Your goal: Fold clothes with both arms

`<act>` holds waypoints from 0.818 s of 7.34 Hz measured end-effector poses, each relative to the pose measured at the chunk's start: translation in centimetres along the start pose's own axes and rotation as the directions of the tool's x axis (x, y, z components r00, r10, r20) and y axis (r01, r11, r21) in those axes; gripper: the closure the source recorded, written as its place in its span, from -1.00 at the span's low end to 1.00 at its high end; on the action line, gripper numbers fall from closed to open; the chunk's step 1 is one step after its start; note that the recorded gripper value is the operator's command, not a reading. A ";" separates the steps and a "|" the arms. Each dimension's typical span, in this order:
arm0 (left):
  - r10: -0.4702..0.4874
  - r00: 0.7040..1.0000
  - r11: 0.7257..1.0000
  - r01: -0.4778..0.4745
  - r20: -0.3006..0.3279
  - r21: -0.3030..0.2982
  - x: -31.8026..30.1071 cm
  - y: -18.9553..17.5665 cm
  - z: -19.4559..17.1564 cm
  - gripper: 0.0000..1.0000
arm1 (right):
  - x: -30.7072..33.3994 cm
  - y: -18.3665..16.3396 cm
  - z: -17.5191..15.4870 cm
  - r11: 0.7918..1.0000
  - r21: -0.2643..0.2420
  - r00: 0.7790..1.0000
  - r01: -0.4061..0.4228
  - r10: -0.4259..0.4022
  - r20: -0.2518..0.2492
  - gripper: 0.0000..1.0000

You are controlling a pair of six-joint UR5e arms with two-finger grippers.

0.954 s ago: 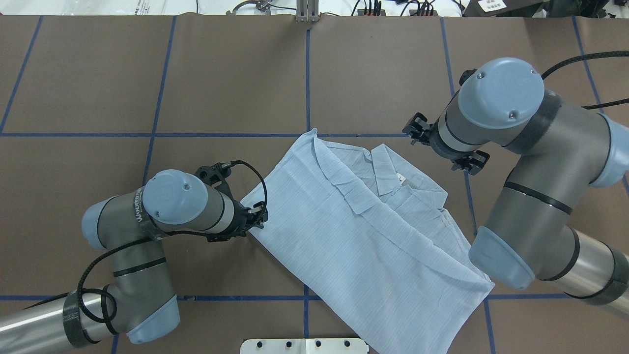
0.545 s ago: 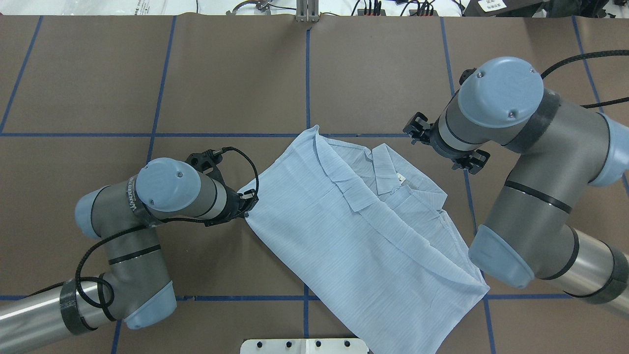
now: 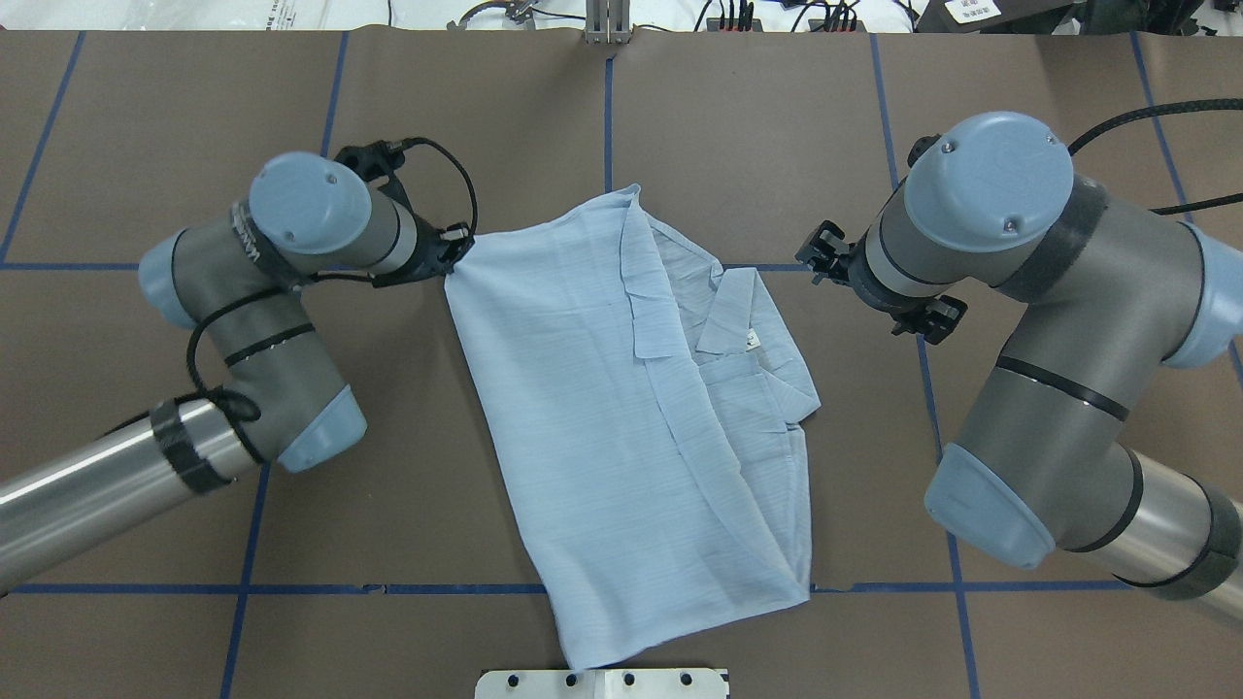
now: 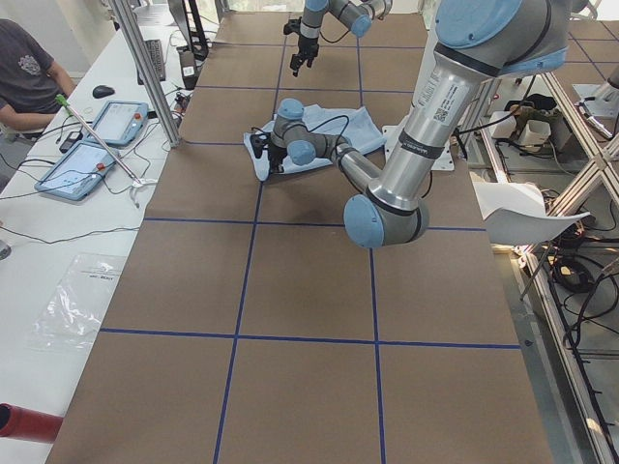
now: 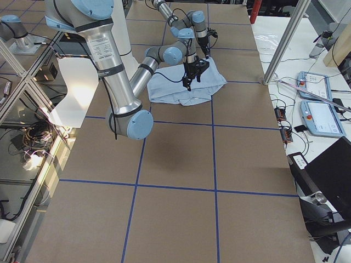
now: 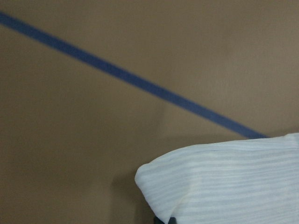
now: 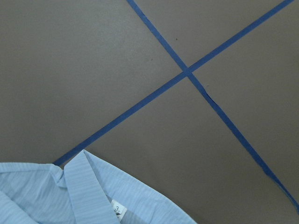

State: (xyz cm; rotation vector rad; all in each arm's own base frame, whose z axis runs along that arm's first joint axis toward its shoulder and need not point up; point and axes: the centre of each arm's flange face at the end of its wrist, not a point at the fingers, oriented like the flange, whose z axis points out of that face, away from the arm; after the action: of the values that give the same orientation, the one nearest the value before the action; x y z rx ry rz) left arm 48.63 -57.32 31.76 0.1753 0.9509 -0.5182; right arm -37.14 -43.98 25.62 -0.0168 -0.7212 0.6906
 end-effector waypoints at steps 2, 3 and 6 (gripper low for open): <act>0.031 0.999 0.996 -0.028 -0.042 0.085 1.3 -8.6 3.0 -0.16 | -0.8 1.7 -0.6 0.998 -0.052 0.996 -0.024 0.028 0.080 -1.00; 0.058 0.997 0.993 -0.052 -0.056 0.106 1.7 -10.9 2.4 -0.17 | -1.2 3.2 -0.6 0.997 -0.076 0.993 -0.024 0.032 0.109 -1.00; 0.097 0.985 0.995 -0.093 -0.143 0.034 -1.2 -9.2 -6.0 -0.17 | -2.1 9.6 0.1 0.989 -0.132 0.985 0.063 -0.040 0.170 -1.00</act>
State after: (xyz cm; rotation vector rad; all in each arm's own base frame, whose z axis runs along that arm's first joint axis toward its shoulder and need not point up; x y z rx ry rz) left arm 39.09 -62.70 29.96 0.2845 1.0720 -0.4346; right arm -43.86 -37.73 22.10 -0.0663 -0.9268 0.5967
